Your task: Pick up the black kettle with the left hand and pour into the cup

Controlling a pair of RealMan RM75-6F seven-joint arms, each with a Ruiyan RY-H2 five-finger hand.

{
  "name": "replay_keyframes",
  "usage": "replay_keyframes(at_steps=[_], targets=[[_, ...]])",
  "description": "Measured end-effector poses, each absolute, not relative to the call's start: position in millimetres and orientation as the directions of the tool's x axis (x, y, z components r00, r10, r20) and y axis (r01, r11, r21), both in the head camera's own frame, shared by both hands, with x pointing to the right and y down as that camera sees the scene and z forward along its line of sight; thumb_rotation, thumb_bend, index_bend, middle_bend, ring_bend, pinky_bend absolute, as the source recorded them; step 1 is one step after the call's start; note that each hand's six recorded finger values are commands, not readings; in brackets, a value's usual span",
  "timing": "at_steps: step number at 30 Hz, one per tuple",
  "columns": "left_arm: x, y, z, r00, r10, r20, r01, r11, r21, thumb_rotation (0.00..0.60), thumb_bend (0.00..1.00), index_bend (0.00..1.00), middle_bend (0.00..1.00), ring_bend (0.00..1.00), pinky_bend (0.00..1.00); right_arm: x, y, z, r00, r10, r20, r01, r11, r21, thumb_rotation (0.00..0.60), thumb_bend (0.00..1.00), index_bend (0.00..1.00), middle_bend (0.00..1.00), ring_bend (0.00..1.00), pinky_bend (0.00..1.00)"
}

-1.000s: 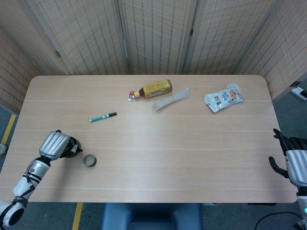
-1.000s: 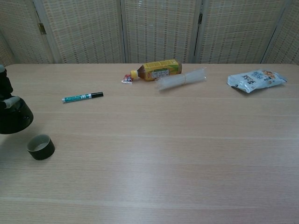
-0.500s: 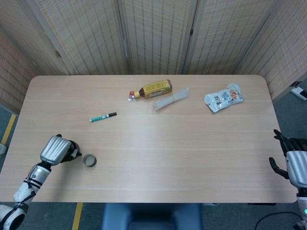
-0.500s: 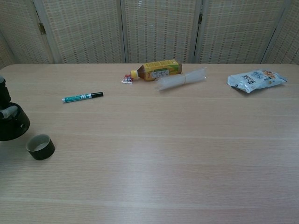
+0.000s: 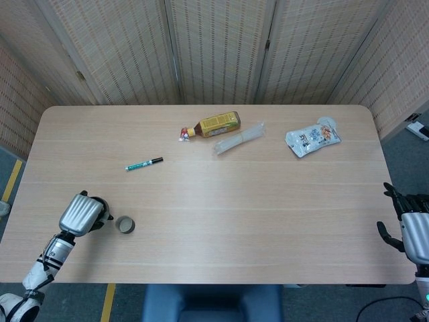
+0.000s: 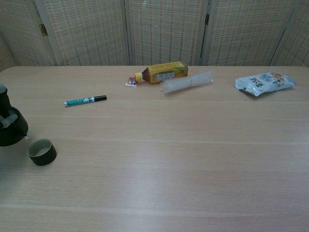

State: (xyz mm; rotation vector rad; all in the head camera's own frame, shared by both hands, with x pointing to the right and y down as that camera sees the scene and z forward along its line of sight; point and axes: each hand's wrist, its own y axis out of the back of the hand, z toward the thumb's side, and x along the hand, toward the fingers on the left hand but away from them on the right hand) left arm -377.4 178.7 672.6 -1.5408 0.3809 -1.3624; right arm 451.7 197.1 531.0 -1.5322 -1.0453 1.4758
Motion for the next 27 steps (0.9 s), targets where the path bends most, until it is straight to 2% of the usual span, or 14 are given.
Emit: replay_keyframes(at_steps=[27], targets=[[-360.9, 189.2, 665.4, 0.326, -0.779, 0.536, 0.439, -0.378, -0.815, 0.467, 0.56, 1.00, 1.00, 0.92, 0.52, 453.9, 198.9, 530.8, -0.003, 0.924, -0.383, 0.058, -0.383, -0.922, 0.600, 0.39, 0.06, 0.26, 0.29, 0.19]])
